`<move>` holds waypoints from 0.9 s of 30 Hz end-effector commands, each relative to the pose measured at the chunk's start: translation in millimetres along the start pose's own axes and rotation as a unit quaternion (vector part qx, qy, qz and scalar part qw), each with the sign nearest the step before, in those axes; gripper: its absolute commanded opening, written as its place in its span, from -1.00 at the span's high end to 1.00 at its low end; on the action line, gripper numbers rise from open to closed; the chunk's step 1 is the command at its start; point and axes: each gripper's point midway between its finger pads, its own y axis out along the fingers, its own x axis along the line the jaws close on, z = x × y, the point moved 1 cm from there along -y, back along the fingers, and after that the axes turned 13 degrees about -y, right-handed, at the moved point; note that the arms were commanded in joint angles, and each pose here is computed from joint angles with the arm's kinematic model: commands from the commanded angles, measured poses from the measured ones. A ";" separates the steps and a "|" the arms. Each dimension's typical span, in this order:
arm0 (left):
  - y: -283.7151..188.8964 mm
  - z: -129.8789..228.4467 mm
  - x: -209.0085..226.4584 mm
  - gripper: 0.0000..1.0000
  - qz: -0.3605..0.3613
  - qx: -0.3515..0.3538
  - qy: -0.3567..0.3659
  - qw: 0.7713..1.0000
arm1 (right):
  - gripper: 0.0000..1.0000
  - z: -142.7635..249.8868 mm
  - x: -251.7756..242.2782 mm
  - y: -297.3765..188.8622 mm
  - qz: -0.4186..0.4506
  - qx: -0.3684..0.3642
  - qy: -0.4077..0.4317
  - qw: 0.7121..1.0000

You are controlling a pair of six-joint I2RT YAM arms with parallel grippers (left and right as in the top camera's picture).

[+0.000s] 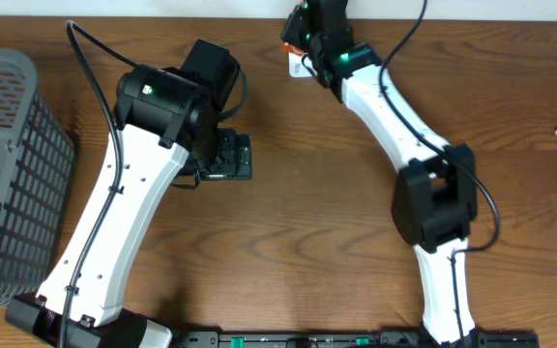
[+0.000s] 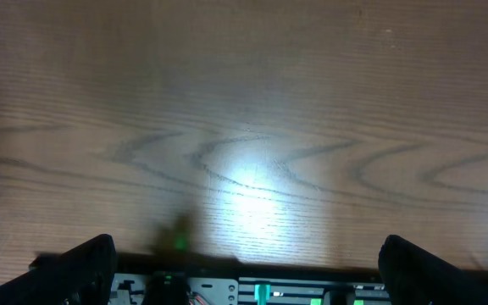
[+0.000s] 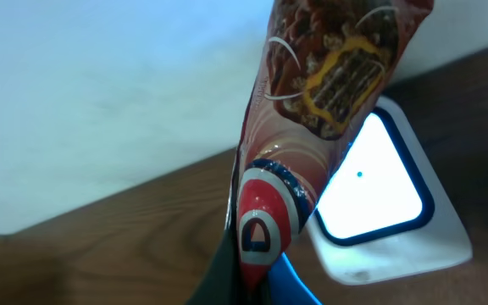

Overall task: Scan the item barcode
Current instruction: 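Hold the red candy bar under the white scanner window, then carry the candy bar to the right table edge and release it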

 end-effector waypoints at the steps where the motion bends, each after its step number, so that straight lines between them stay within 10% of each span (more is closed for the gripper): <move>1: 0.9 -0.6 2.9 -0.96 -0.005 0.001 -0.007 1.000 | 0.98 -4.0 -13.6 12.0 0.017 -0.021 -0.027 0.999; 10: 0.9 -0.6 2.9 -0.96 -0.005 0.001 -0.007 1.000 | 0.98 -50.7 -101.1 -30.9 0.101 0.001 0.020 0.995; 27: 0.9 -0.6 2.9 -0.96 -0.005 0.001 -0.007 1.000 | 0.85 -40.9 -461.4 -236.3 0.466 0.239 -0.045 0.851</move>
